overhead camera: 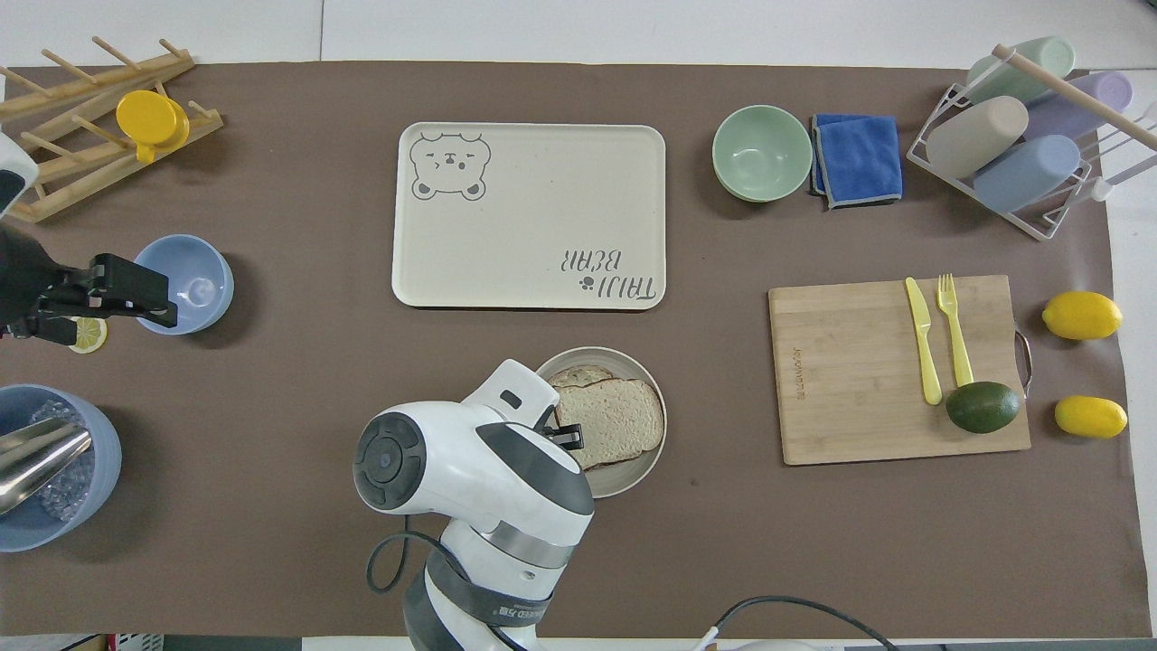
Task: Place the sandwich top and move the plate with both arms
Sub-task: 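Withdraw the right gripper while the left gripper reaches the plate, then grip the plate rim with the left gripper and lift it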
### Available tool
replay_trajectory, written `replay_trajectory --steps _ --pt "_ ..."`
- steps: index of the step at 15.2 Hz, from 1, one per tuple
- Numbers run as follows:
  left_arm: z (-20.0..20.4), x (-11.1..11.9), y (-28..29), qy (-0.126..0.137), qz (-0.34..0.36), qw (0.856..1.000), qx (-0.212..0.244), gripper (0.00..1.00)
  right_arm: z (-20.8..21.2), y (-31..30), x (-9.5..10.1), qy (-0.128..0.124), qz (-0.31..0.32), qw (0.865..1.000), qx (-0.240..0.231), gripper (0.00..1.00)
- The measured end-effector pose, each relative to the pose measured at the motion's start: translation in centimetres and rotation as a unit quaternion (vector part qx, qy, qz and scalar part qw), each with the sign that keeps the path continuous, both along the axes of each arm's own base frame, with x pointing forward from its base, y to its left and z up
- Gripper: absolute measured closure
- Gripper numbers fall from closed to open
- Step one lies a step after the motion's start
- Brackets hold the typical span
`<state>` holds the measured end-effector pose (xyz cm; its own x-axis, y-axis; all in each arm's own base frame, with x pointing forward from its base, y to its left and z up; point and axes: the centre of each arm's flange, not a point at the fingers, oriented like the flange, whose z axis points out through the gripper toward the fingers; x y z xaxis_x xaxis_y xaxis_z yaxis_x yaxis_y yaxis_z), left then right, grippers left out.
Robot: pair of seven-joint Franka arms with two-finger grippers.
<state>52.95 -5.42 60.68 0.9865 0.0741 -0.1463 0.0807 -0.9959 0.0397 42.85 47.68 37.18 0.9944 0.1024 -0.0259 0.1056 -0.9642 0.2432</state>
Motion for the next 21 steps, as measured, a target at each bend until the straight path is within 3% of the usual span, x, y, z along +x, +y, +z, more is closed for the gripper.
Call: replay_trajectory --steps 3,6,8,10,13,17,21 --pt "0.4 -0.4 -0.4 -0.002 -0.004 1.000 0.000 0.00 6.3 -5.3 4.4 -0.021 -0.024 0.999 0.015 0.00" --pt "-0.6 -1.4 -1.8 0.006 -0.017 1.000 0.002 0.00 13.4 -15.4 8.9 -0.009 -0.052 0.998 0.047 0.00" --pt "-2.5 -2.4 -3.8 -0.003 -0.035 0.999 0.001 0.00 16.9 -23.2 11.0 0.006 -0.061 0.996 0.071 0.00" --pt "-5.4 -4.0 -7.3 -0.014 -0.064 0.998 0.000 0.00 20.0 -31.1 11.7 0.020 -0.064 0.994 0.089 0.00" --pt "-10.5 -6.3 -13.1 -0.025 -0.087 0.996 -0.011 0.00 22.8 -40.4 11.2 0.033 -0.071 0.991 0.104 0.00" --pt "-15.6 -7.3 -17.9 -0.014 -0.085 0.996 -0.029 0.00 22.2 -46.4 11.5 0.045 -0.092 0.989 0.107 0.00" --pt "-18.0 -7.5 -20.2 0.002 -0.092 0.995 -0.039 0.00 20.6 -52.3 12.0 0.058 -0.091 0.988 0.109 0.00"
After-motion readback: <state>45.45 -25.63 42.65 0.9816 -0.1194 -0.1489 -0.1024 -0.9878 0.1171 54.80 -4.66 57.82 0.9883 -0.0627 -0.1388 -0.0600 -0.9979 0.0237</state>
